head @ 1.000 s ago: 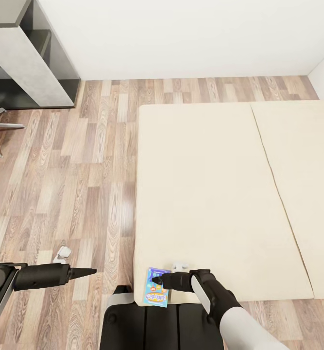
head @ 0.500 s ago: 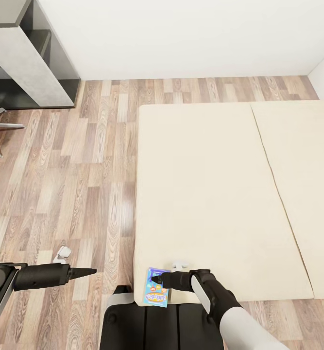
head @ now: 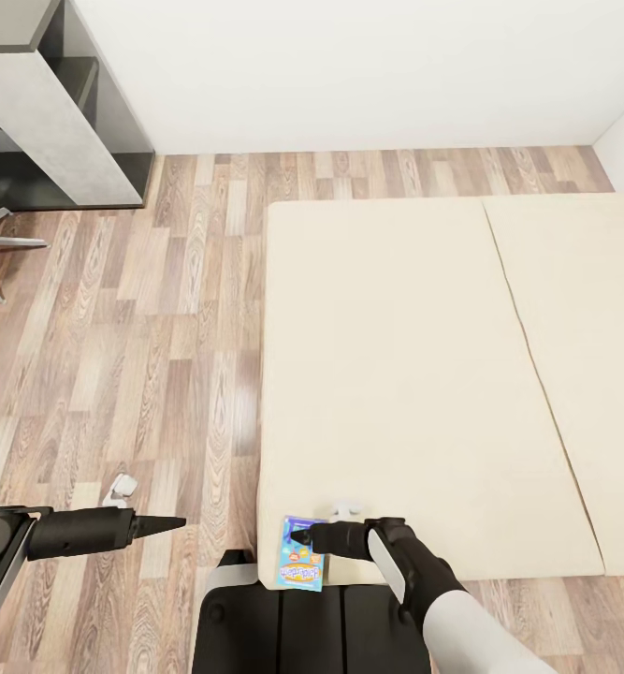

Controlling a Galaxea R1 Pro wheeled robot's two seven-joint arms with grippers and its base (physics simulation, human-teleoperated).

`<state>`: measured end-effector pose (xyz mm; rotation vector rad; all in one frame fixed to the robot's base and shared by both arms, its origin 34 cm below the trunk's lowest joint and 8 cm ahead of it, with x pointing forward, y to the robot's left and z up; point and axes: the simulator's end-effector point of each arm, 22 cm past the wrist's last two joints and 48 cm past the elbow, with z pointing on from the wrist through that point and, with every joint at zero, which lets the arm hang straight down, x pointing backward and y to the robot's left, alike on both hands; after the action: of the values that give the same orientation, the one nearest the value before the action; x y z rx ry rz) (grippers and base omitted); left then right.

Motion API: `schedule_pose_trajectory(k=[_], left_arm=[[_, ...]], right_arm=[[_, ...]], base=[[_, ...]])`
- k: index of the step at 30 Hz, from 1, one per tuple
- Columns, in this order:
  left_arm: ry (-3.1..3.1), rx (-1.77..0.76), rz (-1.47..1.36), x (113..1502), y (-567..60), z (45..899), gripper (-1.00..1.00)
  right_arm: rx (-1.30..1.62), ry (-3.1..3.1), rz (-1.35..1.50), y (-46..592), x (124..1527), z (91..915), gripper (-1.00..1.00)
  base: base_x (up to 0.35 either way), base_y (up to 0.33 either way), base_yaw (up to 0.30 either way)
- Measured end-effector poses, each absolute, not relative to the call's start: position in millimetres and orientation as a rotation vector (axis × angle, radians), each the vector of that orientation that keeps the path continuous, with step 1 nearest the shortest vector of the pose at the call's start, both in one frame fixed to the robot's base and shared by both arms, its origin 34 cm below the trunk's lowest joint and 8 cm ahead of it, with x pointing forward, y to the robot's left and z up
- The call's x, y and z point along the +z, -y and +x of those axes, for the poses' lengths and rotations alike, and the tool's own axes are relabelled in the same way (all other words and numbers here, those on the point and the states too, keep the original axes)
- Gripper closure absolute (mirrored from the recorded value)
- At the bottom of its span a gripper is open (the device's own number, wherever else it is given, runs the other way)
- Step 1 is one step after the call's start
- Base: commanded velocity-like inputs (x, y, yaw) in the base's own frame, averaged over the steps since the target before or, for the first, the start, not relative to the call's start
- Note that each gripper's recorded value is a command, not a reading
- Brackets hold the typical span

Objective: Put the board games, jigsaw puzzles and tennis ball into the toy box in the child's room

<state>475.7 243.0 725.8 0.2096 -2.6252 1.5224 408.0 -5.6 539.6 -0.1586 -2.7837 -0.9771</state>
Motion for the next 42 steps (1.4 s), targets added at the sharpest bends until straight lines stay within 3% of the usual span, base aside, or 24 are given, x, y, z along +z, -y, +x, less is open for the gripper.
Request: schedule_pose_trajectory(k=[42], left_arm=[[2.611, 1.549, 0.225, 725.4, -233.0, 475.2, -1.00]], right_arm=[[-0.963, 2.794, -0.160, 8.3, 537.5, 408.2, -1.00]], base=[[0.000, 0.009, 0.000]])
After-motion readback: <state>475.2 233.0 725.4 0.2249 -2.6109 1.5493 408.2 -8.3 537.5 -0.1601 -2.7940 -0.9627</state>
